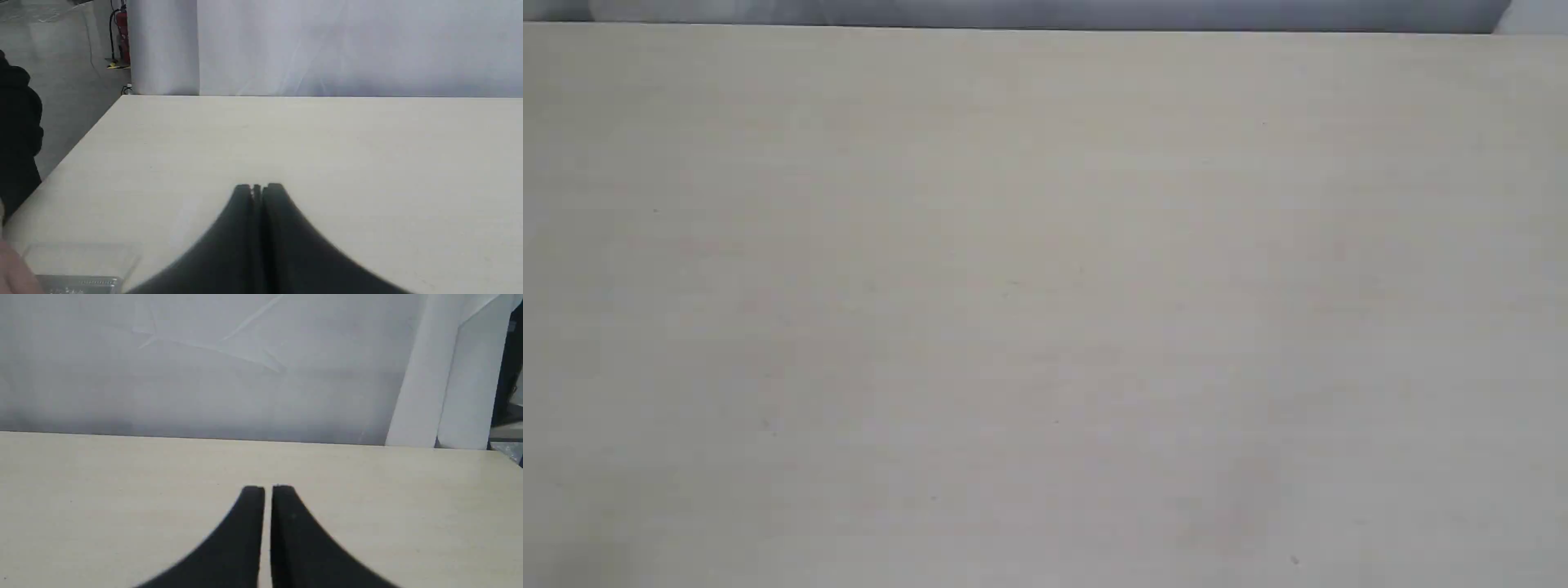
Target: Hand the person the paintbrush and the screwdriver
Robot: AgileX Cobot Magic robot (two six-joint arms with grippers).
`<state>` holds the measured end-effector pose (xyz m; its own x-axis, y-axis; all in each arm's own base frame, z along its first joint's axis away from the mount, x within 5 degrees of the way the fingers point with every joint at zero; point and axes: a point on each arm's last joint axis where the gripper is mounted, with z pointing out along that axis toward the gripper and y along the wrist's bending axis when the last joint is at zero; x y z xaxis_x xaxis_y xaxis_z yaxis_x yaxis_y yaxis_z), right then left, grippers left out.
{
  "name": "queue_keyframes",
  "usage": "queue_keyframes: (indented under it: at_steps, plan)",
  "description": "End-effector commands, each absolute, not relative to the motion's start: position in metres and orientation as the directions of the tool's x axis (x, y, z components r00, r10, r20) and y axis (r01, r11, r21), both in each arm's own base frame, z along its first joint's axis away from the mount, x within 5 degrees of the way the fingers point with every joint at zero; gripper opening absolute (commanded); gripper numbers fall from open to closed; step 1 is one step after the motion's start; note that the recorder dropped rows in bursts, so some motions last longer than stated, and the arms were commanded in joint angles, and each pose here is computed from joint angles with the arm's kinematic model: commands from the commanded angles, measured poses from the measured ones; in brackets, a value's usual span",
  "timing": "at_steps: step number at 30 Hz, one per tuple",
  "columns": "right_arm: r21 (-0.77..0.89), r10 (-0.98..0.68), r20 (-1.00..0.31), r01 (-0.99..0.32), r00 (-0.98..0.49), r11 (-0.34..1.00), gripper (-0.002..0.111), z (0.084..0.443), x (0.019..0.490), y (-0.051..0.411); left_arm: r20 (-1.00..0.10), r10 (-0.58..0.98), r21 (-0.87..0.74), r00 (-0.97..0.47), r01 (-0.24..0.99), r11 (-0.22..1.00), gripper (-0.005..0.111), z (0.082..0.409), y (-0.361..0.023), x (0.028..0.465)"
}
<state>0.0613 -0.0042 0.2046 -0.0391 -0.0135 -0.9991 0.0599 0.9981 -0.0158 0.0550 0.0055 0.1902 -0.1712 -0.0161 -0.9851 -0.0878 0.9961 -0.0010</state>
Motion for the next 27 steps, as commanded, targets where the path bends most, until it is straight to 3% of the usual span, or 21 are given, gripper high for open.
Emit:
queue_keyframes:
  at_steps: [1,27]
  plan:
    - [-0.01,-0.009,-1.0,0.058,-0.018,0.998,0.004,0.2053,0.0606,-0.0039,-0.987,-0.021,-0.008,-0.16,-0.081,0.997,0.0,0.1906,0.005,0.0551]
    - [-0.033,-0.033,-0.999,0.046,0.003,0.998,0.004,0.2074,0.0607,-0.0028,-0.987,-0.018,-0.005,-0.158,-0.081,0.997,0.0,0.1908,0.0051,0.0551]
